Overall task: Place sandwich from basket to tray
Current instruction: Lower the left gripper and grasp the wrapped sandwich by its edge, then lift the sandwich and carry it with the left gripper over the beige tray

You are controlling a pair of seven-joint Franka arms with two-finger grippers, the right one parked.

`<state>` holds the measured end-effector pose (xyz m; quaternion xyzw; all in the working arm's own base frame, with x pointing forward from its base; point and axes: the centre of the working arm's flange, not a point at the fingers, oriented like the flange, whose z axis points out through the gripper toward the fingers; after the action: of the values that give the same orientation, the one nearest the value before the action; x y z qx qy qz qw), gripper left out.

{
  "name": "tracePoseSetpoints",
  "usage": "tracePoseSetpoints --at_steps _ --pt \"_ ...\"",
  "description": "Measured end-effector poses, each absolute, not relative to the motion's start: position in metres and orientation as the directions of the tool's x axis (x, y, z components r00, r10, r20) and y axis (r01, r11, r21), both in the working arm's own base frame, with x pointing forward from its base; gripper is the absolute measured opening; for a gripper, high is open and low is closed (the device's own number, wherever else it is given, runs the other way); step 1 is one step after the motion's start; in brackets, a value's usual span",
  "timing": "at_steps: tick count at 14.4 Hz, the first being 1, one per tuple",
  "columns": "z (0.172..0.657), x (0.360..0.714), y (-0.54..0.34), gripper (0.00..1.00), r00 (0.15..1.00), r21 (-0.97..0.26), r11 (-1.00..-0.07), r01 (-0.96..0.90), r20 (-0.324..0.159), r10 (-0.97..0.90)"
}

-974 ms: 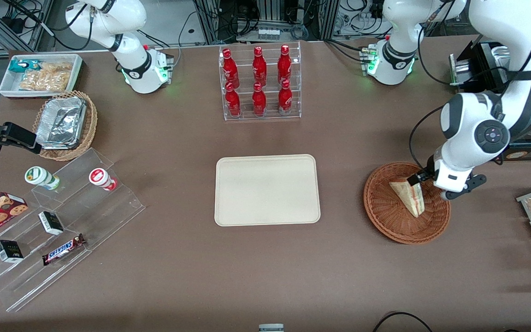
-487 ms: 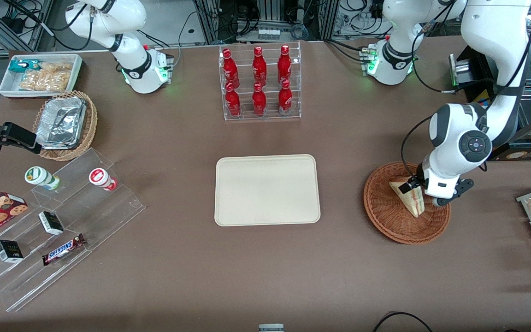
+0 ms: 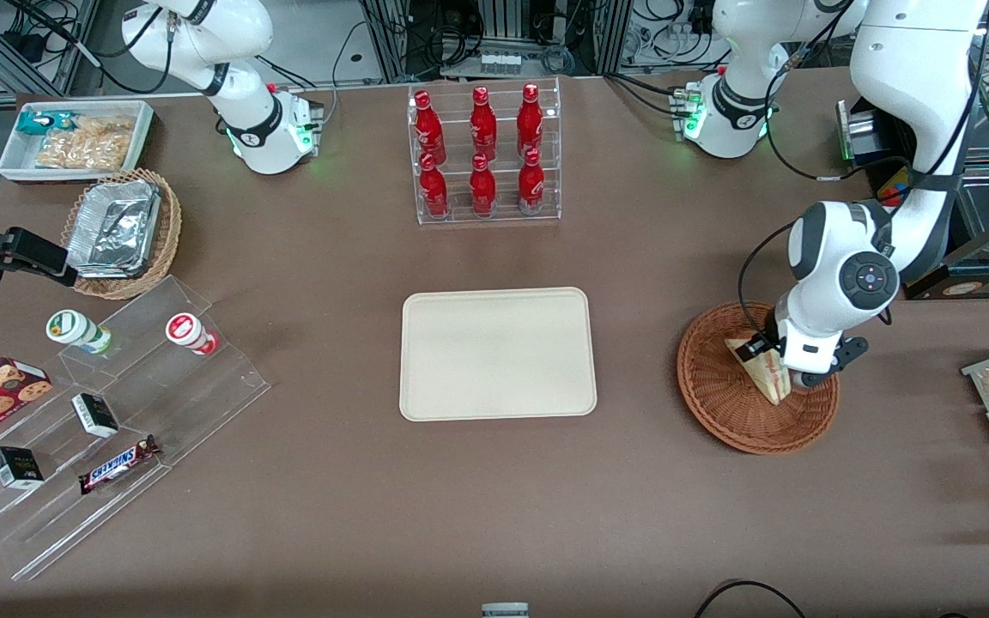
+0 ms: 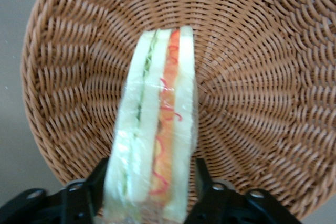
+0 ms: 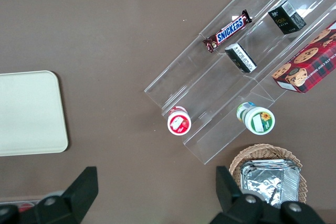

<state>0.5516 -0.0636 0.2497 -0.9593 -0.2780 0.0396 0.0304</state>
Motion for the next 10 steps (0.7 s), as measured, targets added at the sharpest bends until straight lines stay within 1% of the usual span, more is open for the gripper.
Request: tracePoseSetpoints --at_steps 1,3,5,8,10 --pt "0.25 0.552 -0.067 0.53 0.839 -0.08 -0.84 0.536 -0.057 0.541" --pt "0.252 0.553 -0.068 0.35 0.838 -0.078 -0.839 0.539 -0.054 0.543" --pt "0.257 0.558 -0.068 0.19 0.838 -0.069 -0.838 0.541 -0.043 0.544" --pt "0.277 0.574 -0.071 0.15 0.849 -0.037 -0.848 0.528 -0.006 0.528" --pt "0.296 0.586 -0.086 0.15 0.867 -0.008 -0.867 0.499 0.019 0.499"
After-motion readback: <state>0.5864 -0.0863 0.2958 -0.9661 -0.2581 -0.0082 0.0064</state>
